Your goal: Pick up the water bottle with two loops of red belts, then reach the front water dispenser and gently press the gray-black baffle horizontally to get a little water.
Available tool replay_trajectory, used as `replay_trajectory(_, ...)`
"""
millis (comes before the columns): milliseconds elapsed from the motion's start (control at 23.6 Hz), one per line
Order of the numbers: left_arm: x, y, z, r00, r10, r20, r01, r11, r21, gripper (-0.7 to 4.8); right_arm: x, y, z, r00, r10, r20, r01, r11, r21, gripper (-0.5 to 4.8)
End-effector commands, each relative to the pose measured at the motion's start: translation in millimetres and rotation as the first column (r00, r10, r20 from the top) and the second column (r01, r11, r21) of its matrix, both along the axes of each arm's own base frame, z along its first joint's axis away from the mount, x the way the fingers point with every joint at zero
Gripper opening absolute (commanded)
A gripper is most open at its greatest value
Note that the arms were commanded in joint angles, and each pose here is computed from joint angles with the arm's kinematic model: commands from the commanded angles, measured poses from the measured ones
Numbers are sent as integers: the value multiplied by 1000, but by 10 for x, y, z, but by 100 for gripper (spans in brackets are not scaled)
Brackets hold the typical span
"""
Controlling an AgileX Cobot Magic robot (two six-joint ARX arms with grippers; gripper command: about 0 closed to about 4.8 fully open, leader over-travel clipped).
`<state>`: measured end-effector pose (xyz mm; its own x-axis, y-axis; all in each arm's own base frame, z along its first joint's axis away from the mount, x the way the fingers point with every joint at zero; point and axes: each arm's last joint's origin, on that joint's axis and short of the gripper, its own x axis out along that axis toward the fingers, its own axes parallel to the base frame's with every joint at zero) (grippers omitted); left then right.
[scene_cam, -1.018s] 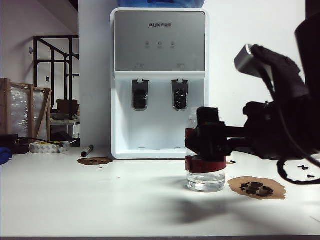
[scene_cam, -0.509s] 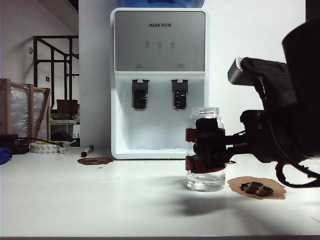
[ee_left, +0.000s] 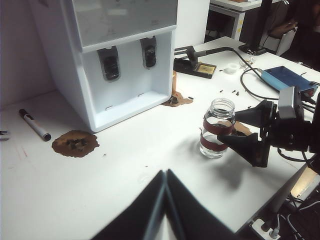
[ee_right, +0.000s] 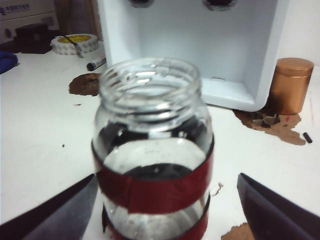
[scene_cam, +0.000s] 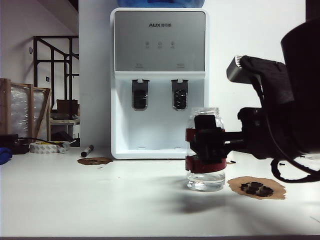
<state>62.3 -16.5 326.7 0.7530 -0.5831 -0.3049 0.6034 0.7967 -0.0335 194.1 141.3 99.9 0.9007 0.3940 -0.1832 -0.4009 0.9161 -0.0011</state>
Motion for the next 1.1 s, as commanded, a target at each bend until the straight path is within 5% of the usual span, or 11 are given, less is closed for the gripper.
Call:
replay_trajectory(42,4,0,18,1000,-1,10,1,1000,0,-1,14,20,23,999,31,8,-32,999,26,479)
replay_trajectory(891,4,0,18,1000,-1,10,1,1000,1,-1,184,107,16,995,80,-55,-80,997,1,479)
replay_trajectory(1103,4,0,18,1000,-1,10,1,1000,0,-1,178,103,9,995,80,-60,-80,997,-1,277)
